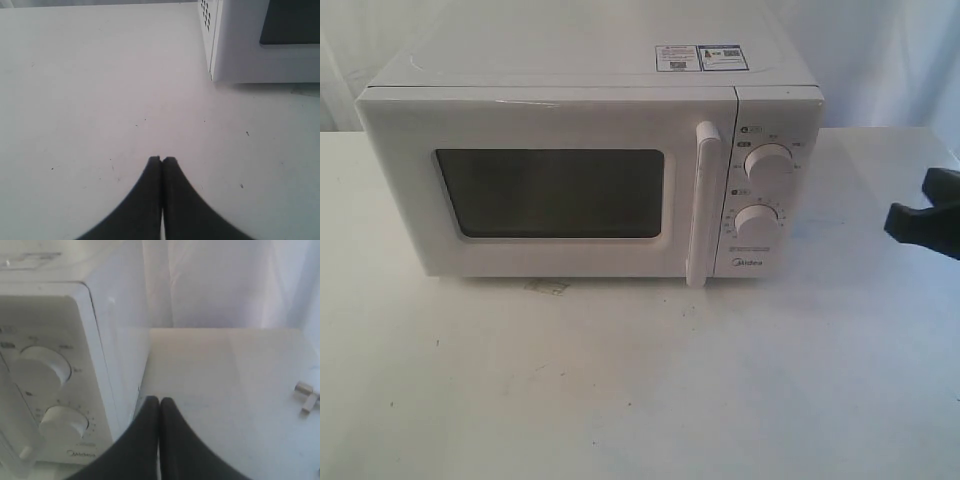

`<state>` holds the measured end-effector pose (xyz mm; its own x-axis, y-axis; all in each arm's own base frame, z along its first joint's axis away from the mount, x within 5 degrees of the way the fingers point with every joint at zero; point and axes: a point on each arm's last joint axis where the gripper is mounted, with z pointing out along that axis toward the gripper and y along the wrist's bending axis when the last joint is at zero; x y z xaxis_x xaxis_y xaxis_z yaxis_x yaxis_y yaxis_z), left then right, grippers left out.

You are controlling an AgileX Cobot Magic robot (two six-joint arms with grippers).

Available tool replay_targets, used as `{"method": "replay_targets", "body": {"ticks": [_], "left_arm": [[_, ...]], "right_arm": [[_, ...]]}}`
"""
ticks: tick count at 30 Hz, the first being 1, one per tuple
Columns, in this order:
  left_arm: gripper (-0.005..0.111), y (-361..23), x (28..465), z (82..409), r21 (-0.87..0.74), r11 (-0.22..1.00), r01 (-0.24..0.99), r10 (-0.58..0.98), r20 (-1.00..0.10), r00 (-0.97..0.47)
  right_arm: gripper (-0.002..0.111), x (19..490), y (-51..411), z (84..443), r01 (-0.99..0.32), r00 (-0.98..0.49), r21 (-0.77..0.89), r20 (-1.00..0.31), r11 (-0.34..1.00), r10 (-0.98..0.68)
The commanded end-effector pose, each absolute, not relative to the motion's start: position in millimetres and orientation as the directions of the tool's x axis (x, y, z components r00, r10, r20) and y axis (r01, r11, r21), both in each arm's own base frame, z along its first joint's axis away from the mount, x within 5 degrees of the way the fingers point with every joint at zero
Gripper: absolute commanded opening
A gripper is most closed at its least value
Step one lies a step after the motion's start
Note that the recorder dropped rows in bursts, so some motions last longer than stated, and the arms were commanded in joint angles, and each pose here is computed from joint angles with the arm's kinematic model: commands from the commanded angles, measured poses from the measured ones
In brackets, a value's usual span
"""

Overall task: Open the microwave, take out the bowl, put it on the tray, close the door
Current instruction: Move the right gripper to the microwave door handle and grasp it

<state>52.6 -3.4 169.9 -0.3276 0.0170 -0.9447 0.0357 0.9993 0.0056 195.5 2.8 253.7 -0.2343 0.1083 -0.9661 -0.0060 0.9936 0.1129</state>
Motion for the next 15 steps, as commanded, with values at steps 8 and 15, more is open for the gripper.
{"method": "replay_targets", "body": {"ticks": [8,15], "left_arm": [[0.0,-3.9,52.6,169.2,-0.002,0.999,0.041,0.011,-0.946,-0.323],[0.0,-3.9,52.6,169.2,-0.002,0.999,0.041,0.011,-0.946,-0.323]], "right_arm": [[0.0,234.0,67.0,260.8,-0.768,-0.432,0.232,-0.876,0.598,-0.215],[0.0,269.3,51.0,267.6,-0.87,-0.181,-0.012,-0.922,0.493,-0.342]]}}
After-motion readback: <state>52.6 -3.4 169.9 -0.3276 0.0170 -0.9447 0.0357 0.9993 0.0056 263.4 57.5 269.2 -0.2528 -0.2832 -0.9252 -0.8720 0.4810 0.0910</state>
